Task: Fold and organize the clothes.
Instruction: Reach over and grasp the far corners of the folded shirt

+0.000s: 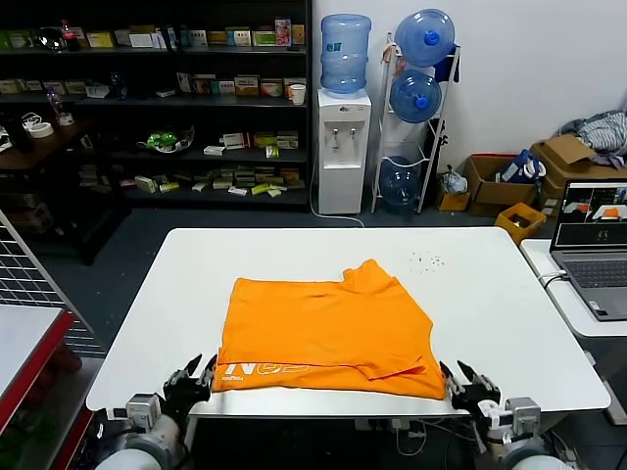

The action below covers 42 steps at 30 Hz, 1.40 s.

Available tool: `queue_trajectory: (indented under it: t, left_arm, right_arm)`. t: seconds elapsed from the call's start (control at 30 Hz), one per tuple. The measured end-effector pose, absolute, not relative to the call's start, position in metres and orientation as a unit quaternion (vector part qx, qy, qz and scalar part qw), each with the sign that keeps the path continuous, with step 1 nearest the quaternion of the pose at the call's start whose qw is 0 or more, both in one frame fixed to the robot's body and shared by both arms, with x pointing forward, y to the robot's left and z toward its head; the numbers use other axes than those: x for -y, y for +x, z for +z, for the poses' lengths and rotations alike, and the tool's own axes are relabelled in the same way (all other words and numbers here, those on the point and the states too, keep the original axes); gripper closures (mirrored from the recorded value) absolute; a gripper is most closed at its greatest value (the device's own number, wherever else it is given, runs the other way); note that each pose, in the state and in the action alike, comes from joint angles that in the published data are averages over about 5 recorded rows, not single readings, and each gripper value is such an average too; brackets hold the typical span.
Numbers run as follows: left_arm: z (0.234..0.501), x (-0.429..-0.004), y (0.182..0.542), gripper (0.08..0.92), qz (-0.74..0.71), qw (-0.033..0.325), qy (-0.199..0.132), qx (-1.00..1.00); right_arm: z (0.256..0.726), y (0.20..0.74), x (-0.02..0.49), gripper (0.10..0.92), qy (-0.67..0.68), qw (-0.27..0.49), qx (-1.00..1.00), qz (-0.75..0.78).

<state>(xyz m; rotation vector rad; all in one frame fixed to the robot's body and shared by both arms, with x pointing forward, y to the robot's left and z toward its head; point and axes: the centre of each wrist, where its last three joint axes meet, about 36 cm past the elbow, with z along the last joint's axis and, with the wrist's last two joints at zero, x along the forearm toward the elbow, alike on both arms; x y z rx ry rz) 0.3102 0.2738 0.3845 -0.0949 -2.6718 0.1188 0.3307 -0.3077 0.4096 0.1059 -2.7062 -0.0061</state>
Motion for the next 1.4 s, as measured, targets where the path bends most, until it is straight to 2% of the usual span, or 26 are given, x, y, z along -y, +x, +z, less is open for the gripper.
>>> queue_trajectory:
  t: [0.27,0.4,0.7,0.87,1.17,1.27,1.4]
  left_arm:
    - [0.389,-0.276,0.367,0.244,0.056,0.170,-0.046,0.983]
    - [0.381,-0.274,0.411,0.183,0.065,0.160,-0.051,0.984]
    - [0.364,-0.270,0.515,0.177,0.062,0.195,-0.064,0.977]
    - [0.360,-0.274,0.553,0.177,0.051,0.220,-0.060,0.972]
    - [0.357,-0.277,0.579,0.177,0.040,0.248,-0.054,0.966]
    - [0.354,-0.276,0.581,0.208,0.036,0.257,-0.055,0.964]
    - [0.350,-0.275,0.581,0.319,0.032,0.268,-0.057,0.961]
  right_arm:
    - [0.401,0.430,0.293,0.234,0.040,0.171,0.984,-0.021]
    - [0.395,0.485,0.278,0.202,0.044,0.176,0.983,-0.035]
    - [0.387,0.581,0.244,0.200,0.055,0.223,0.972,-0.044]
    - [0.377,0.608,0.233,0.200,0.054,0.255,0.964,-0.043]
    - [0.362,0.628,0.227,0.204,0.054,0.296,0.953,-0.037]
    - [0.359,0.631,0.225,0.252,0.055,0.306,0.950,-0.036]
    - [0.356,0.633,0.222,0.369,0.057,0.315,0.947,-0.035]
